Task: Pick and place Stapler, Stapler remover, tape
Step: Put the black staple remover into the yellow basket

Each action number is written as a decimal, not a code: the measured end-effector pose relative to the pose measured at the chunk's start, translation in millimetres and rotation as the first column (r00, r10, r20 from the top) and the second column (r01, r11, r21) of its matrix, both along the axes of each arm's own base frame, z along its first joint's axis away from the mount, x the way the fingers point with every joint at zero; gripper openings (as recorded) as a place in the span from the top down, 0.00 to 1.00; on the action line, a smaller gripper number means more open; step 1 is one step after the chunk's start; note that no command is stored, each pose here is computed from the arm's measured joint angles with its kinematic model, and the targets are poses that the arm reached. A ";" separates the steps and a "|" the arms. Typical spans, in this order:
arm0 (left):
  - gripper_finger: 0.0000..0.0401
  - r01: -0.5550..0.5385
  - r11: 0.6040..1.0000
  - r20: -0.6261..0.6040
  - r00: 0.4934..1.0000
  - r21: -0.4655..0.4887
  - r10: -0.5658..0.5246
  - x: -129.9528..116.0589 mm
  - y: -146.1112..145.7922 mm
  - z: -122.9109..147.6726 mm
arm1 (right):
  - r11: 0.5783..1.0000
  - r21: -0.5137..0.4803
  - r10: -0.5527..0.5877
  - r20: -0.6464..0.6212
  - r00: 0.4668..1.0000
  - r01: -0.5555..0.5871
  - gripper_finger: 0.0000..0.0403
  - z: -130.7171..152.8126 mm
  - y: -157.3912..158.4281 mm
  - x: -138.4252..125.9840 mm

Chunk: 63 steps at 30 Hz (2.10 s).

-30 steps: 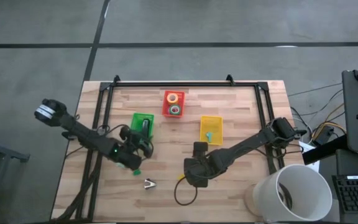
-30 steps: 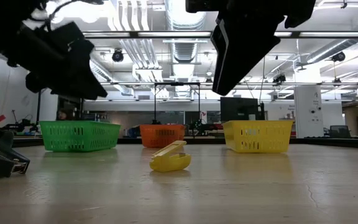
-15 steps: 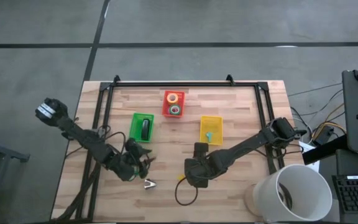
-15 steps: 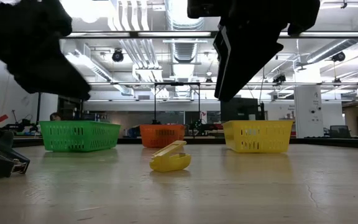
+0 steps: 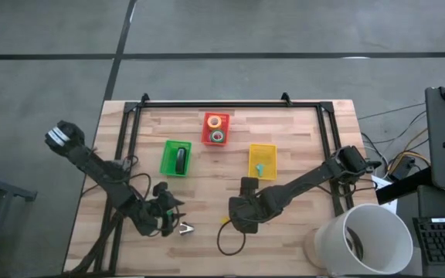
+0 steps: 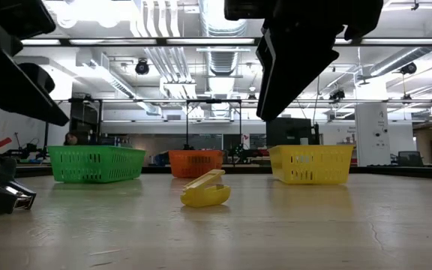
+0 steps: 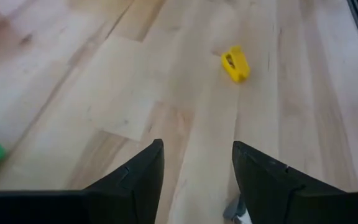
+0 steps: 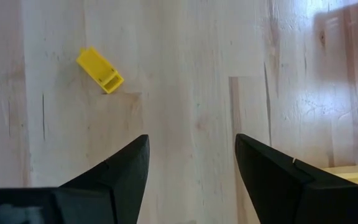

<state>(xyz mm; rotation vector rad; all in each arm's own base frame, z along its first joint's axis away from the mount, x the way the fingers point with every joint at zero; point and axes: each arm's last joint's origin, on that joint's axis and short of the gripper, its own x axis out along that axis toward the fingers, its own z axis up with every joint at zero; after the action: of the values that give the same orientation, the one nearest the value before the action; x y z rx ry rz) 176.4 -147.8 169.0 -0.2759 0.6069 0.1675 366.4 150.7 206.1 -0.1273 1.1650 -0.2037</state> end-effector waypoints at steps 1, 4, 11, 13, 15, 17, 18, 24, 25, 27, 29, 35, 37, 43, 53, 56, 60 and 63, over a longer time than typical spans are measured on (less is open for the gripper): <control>0.53 0.006 1.000 -0.009 1.000 -0.002 -0.006 -0.2 -0.1 -0.7 | 1.000 0.001 0.000 0.002 1.000 0.000 0.43 0.0 0.1 0.2; 0.53 0.011 1.000 -0.024 1.000 -0.023 -0.012 0.4 -1.2 -2.9 | 1.000 0.004 -0.002 0.007 1.000 0.002 0.42 0.2 0.3 0.5; 0.53 0.028 0.997 -0.061 0.998 -0.065 -0.031 4.9 -7.4 -14.0 | 1.000 0.005 0.006 0.008 1.000 -0.007 0.42 0.2 3.9 -0.8; 0.54 0.029 0.996 -0.068 0.997 -0.082 -0.035 6.3 -9.3 -17.3 | 1.000 0.005 0.008 0.008 1.000 -0.008 0.42 0.2 4.2 -1.0; 0.54 0.031 0.995 -0.062 0.997 -0.097 -0.037 8.6 -11.7 -19.9 | 1.000 0.005 0.008 0.009 1.000 -0.008 0.42 0.2 4.4 -1.0; 0.54 0.043 0.993 -0.070 0.996 -0.112 -0.051 10.4 -14.3 -23.9 | 1.000 0.007 0.004 0.010 1.000 -0.004 0.42 0.2 4.4 -0.9; 0.54 0.046 0.992 -0.080 0.995 -0.117 -0.055 10.9 -15.1 -26.2 | 1.000 0.008 0.000 0.011 1.000 0.000 0.42 0.2 4.4 -0.9; 0.55 0.026 0.993 -0.114 0.993 -0.118 -0.040 12.2 -16.5 -36.4 | 1.000 0.011 -0.009 0.012 1.000 0.008 0.43 -0.4 4.4 -1.3; 0.55 0.021 0.993 -0.118 0.992 -0.118 -0.035 12.3 -16.6 -37.7 | 1.000 0.011 -0.008 0.011 1.000 0.008 0.43 -0.7 4.4 -1.4; 0.56 0.014 0.992 -0.121 0.992 -0.122 -0.029 12.7 -16.9 -39.3 | 1.000 0.011 -0.008 0.011 1.000 0.008 0.44 -1.3 4.3 -1.5; 0.58 0.008 0.992 -0.120 0.992 -0.128 -0.024 13.1 -17.3 -40.2 | 1.000 0.013 -0.008 0.016 1.000 0.008 0.44 -1.9 4.4 -1.2; 0.73 0.014 0.990 -0.124 0.992 -0.139 -0.031 12.9 -17.6 -39.6 | 1.000 0.015 -0.008 0.019 1.000 0.008 0.44 -2.7 4.6 -0.8; 0.81 0.022 0.989 -0.128 0.991 -0.144 -0.041 12.9 -18.0 -39.4 | 1.000 0.014 -0.008 0.019 1.000 0.008 0.44 -3.1 4.5 -1.0; 0.97 0.033 0.988 -0.124 0.991 -0.151 -0.052 13.3 -18.6 -38.3 | 1.000 0.015 -0.008 0.021 1.000 0.008 0.44 -5.2 4.4 -1.2; 0.99 -0.109 0.976 0.207 0.976 0.186 0.069 26.7 -16.0 -19.2 | 0.999 0.033 0.024 0.086 0.996 -0.027 0.44 -14.9 7.4 1.9; 0.99 -0.184 0.944 0.313 0.945 0.274 0.093 33.2 -16.3 -4.5 | 0.998 0.041 0.042 0.123 0.991 -0.047 0.44 -13.3 10.2 4.9; 0.99 -0.266 0.894 0.428 0.899 0.361 0.095 40.9 -17.5 20.5 | 0.994 0.027 0.101 0.152 0.983 -0.106 0.44 -11.2 14.3 7.3; 0.99 -0.268 0.877 0.497 0.867 0.398 0.039 45.0 -18.1 42.9 | 0.990 0.015 0.137 0.168 0.976 -0.141 0.44 -8.8 16.0 9.3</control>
<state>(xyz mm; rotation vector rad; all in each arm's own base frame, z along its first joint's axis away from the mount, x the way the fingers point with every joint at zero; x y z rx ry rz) 221.4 -165.9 211.9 0.0983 0.0364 0.3833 375.7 166.7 197.2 -0.1645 0.9880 -0.0736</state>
